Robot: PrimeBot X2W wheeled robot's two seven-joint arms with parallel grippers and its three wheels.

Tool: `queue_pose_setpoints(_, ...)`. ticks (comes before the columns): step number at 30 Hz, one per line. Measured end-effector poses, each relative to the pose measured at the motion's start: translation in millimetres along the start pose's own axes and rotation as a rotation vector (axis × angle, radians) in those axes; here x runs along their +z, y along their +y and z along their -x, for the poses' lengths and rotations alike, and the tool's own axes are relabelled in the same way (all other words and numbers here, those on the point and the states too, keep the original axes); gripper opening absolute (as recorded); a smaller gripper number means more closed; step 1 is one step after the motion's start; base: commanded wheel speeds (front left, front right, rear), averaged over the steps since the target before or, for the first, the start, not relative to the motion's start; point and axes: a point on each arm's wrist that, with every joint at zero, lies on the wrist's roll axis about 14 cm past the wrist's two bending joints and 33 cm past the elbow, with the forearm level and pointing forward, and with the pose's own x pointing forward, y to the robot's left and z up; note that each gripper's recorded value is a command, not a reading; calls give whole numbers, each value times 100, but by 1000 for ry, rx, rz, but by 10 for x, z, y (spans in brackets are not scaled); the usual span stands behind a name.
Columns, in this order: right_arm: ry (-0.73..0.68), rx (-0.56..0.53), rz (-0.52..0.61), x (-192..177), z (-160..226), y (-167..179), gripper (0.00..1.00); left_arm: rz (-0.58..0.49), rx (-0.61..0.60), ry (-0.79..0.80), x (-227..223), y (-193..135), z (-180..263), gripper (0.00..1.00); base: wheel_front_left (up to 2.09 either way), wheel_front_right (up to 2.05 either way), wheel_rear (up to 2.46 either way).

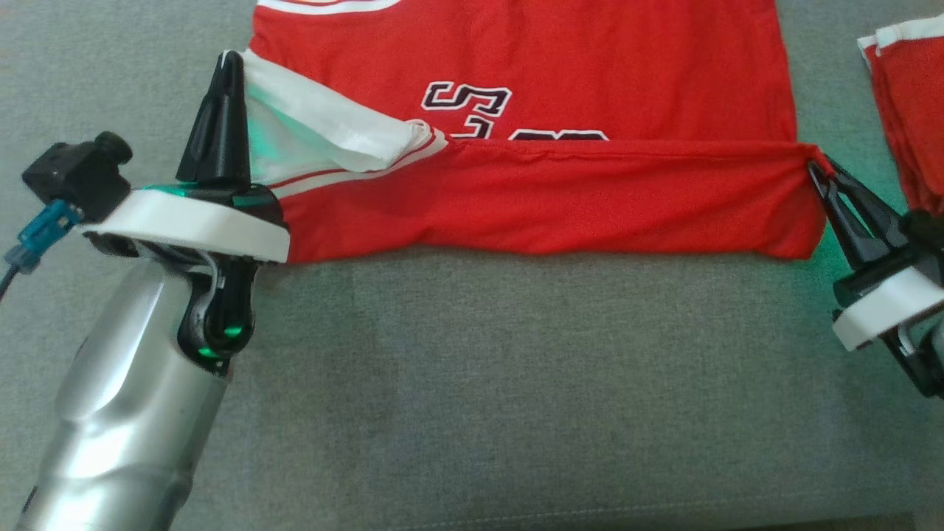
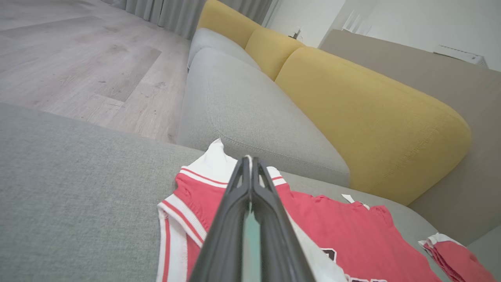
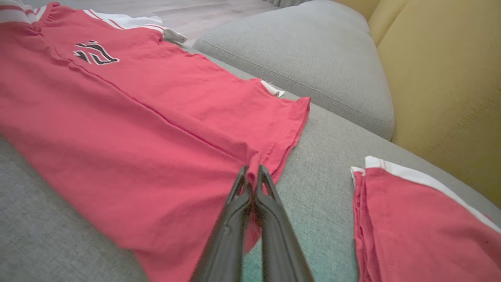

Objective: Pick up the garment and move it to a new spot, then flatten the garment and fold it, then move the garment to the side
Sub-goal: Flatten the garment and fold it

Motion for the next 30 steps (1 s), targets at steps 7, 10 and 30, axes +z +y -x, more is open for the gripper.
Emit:
queue_pose_setpoints(7, -59, -74, -7, 195, 4, -123, 100, -144, -30, -25, -41, -14, 122, 100, 0, 0, 0)
queue_pose_setpoints(10, -101, -118, -22, 310, 77, -154, 100, -237, 19, 43, -283, 113, 367, 100, 0, 0, 0)
queue_pose_setpoints(30, -54, -129, -116, 61, 423, 261, 100, -333, 215, 171, -726, 529, 846, 100, 0, 0, 0)
